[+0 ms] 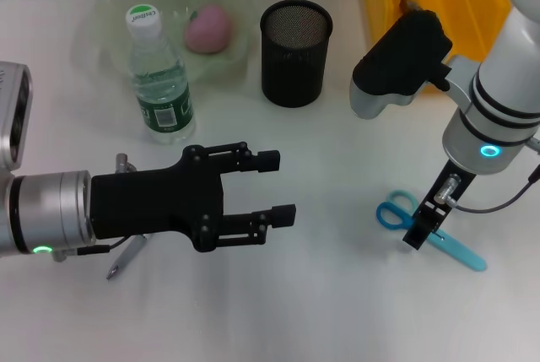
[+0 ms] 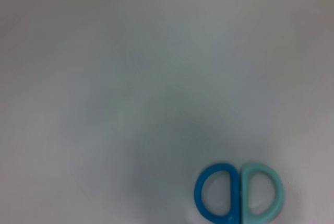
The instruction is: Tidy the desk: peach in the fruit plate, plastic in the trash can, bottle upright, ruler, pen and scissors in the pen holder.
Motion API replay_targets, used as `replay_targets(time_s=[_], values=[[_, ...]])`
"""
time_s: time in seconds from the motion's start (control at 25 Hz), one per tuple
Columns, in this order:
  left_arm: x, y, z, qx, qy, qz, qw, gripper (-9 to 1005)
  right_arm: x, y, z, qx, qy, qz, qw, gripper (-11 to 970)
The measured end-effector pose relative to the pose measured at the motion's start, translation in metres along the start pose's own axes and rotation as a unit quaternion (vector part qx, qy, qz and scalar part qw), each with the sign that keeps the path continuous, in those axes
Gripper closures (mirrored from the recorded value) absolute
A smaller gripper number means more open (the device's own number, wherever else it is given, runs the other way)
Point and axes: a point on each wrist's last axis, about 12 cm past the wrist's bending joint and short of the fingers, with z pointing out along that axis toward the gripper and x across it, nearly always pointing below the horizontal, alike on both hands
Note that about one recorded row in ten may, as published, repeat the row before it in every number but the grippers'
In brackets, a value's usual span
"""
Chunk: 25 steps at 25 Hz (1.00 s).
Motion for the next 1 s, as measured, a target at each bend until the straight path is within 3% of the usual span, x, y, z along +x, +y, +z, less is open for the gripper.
replay_targets(time_s=[1.0], values=[[-0.0004, 0.0011, 0.0007, -0.005, -0.002, 0.006, 1.000, 281, 0.0003, 0.0051, 0.0042, 0.003, 0.002, -0.013, 1.000, 202]])
